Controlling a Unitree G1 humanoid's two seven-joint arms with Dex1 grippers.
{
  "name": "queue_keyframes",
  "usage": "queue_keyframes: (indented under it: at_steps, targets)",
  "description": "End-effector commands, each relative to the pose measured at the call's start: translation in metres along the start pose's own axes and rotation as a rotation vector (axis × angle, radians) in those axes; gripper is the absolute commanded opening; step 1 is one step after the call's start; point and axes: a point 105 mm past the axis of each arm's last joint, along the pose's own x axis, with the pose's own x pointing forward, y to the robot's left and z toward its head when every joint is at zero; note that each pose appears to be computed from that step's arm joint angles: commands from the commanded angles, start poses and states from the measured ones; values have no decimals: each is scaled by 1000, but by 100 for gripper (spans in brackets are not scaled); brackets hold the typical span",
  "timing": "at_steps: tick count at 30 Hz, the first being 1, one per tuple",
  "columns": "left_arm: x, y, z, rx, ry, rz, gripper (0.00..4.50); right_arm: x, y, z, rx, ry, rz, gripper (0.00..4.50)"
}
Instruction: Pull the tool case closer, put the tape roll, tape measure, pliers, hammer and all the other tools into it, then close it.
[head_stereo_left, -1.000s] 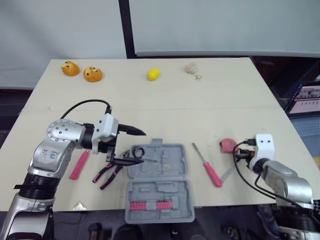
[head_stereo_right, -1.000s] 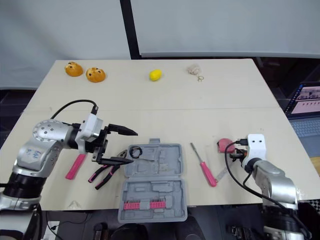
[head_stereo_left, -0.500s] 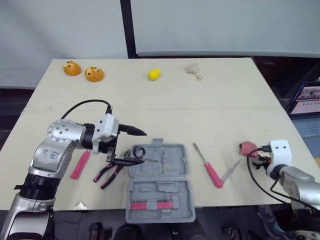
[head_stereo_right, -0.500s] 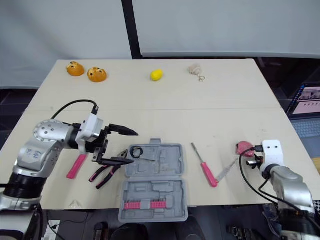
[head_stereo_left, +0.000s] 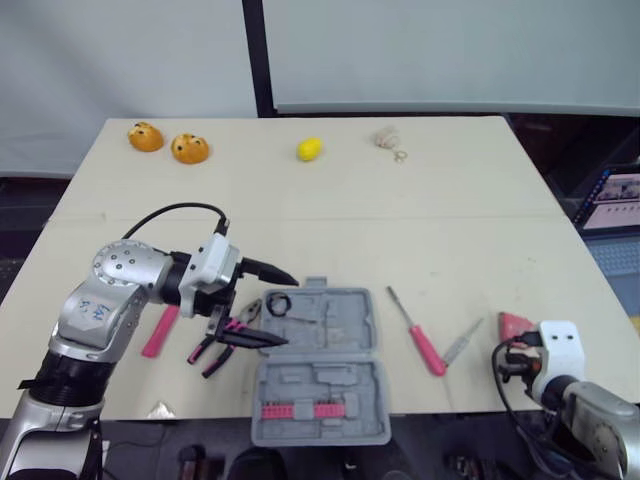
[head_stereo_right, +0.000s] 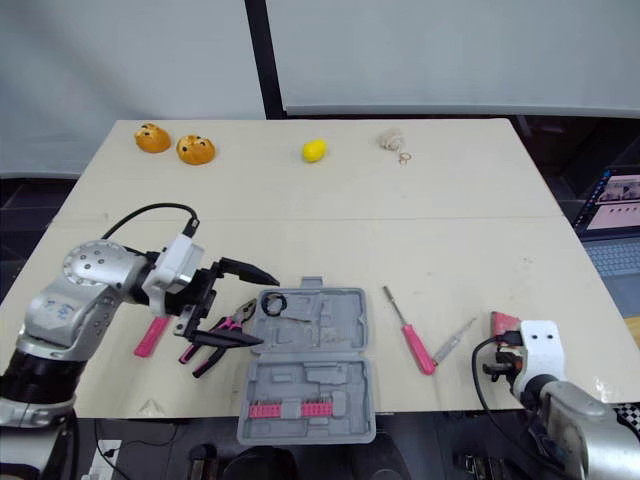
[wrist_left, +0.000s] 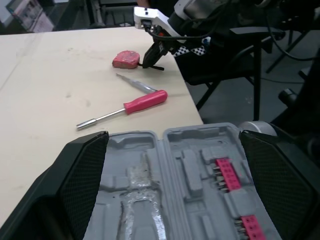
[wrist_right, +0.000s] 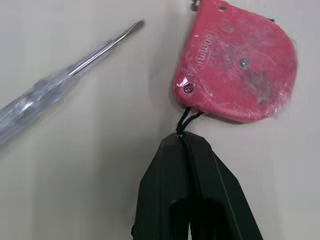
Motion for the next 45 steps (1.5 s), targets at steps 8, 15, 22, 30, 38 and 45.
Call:
queue_keyframes:
  at_steps: [8,15,22,30,38,45]
  targets:
    - [-10,-20,2,-40,29,-68,450,-27,32,-24,14,58,86,3]
    - [-25,-31,-9,-68,102,-92,450,-44,57,-41,8,114,178,3]
    - [-26,-39,-14,-67,123,-103,450,-53,65,-52,-12,154,214,3]
    - [-24,-39,-14,-66,121,-99,450,-62,67,-58,-34,179,237,3]
    - [-21,-35,-11,-58,104,-96,450,-74,73,-46,-64,158,292,29]
    - [-22,-36,-8,-31,116,-99,450,-128,74,-19,-210,166,542,340]
